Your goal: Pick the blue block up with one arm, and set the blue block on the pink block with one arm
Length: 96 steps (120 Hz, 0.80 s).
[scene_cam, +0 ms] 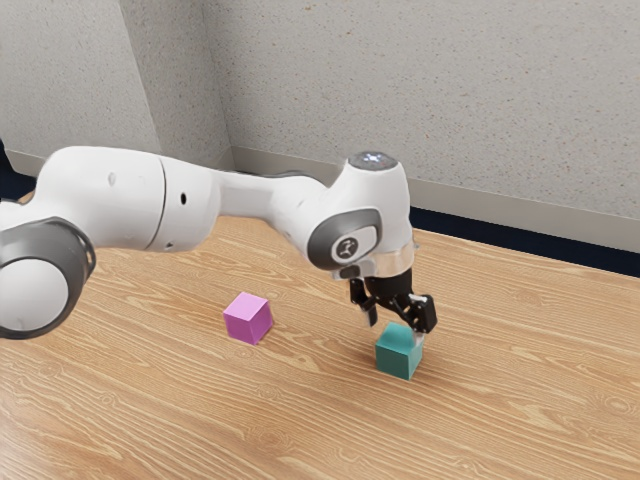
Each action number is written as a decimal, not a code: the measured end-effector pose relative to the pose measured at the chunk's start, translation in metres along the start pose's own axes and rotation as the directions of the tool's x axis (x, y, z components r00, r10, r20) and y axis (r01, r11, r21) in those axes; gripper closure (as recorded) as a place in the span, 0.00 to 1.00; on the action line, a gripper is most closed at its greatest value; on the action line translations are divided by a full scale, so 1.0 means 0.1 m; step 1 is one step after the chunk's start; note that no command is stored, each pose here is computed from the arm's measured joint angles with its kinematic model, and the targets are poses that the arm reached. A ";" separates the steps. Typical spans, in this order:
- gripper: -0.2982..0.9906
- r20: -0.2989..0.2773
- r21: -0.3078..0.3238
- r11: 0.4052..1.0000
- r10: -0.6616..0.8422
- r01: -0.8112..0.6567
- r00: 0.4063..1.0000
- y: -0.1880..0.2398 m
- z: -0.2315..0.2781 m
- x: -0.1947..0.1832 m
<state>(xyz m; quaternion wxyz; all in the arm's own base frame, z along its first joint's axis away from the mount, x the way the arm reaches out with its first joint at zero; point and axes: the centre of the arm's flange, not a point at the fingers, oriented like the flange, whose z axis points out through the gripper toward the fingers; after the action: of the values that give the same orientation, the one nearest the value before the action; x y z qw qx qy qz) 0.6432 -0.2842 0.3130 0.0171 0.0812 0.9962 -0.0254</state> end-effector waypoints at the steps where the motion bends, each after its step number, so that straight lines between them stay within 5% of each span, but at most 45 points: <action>1: 0.23 0.000 0.001 1.000 0.001 -0.001 1.000 -0.01 0.00 0.00; 96: 0.23 -0.015 0.002 1.000 0.000 0.000 1.000 0.04 0.28 -0.09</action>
<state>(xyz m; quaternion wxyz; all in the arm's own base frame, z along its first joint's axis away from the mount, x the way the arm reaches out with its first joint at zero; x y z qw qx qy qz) 0.6540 -0.2830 0.2850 0.0097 0.0816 0.9963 -0.0259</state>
